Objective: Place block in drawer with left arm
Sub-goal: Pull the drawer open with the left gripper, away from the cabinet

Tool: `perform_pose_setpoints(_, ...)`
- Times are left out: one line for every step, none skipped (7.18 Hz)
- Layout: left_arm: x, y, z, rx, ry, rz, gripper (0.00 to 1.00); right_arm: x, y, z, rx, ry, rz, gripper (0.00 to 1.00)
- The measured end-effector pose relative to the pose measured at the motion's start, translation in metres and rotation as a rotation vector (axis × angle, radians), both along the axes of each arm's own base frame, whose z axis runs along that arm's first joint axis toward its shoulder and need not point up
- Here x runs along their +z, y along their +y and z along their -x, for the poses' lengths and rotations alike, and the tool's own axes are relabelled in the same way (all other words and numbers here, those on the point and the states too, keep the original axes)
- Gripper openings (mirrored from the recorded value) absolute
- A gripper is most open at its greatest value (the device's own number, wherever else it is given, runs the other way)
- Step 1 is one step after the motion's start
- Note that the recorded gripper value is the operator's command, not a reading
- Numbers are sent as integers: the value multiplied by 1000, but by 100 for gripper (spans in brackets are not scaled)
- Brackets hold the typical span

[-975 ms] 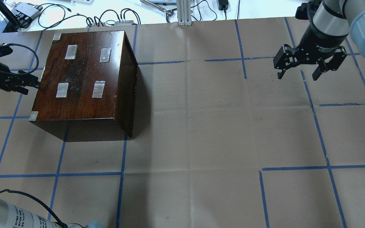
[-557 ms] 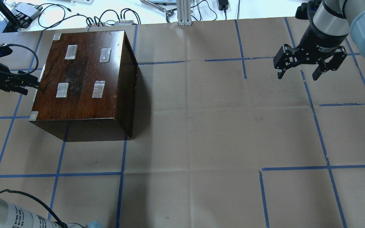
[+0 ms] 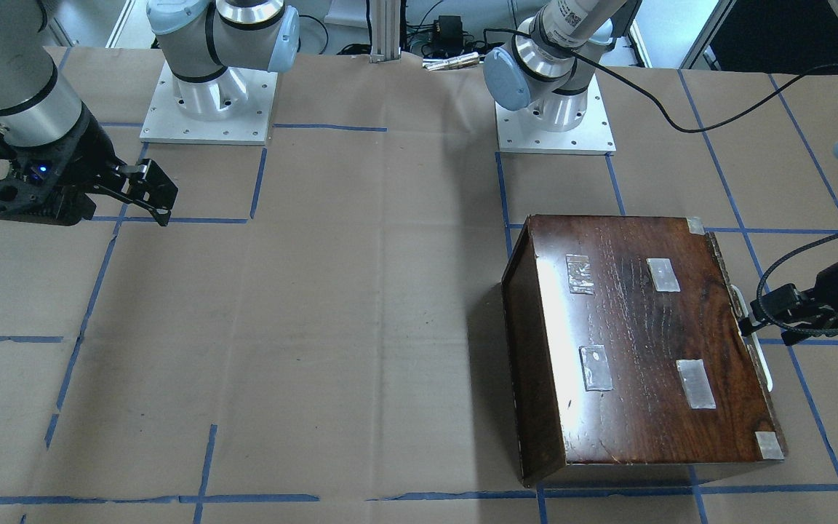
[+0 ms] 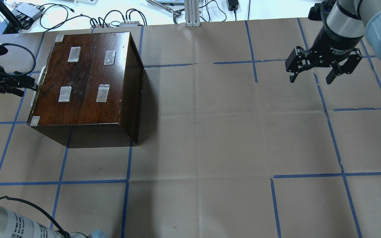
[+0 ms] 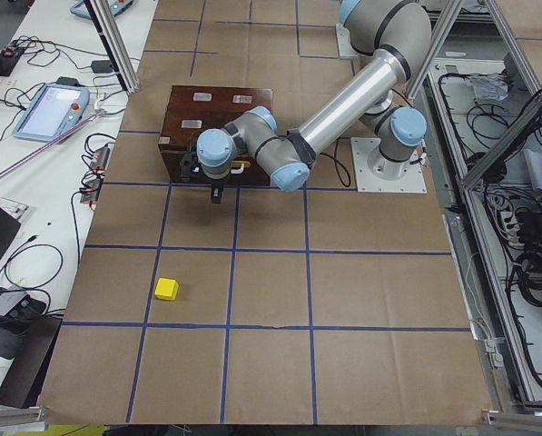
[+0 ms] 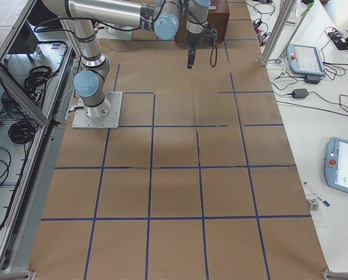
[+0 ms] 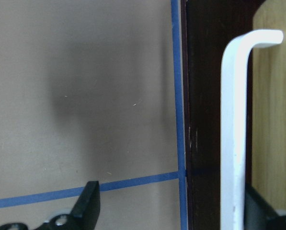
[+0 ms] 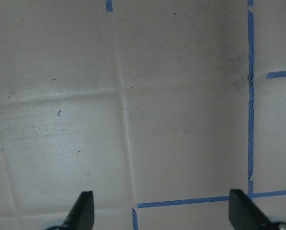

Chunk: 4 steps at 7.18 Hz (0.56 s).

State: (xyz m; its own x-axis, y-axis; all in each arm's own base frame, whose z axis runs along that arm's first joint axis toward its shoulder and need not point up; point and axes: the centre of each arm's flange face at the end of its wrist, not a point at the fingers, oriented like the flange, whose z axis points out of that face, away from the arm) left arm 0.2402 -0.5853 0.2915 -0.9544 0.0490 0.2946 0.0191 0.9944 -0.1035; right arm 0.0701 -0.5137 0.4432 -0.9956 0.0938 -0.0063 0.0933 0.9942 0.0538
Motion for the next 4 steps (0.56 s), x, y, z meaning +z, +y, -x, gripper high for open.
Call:
perform_pose_setpoints(0,0,-3,1,-7,-3,99,0,0,0,0,0,0,100)
perform_pose_setpoints(0,0,-4,2,-12,-6,99,0,0,0,0,0,0,100)
perform_pose_setpoints(0,-1,-6,2,-14,-7,99,0,0,0,0,-1,0,100)
perform_pose_setpoints(0,-4,-9,2,-16,-6,99,0,0,0,0,0,1,100)
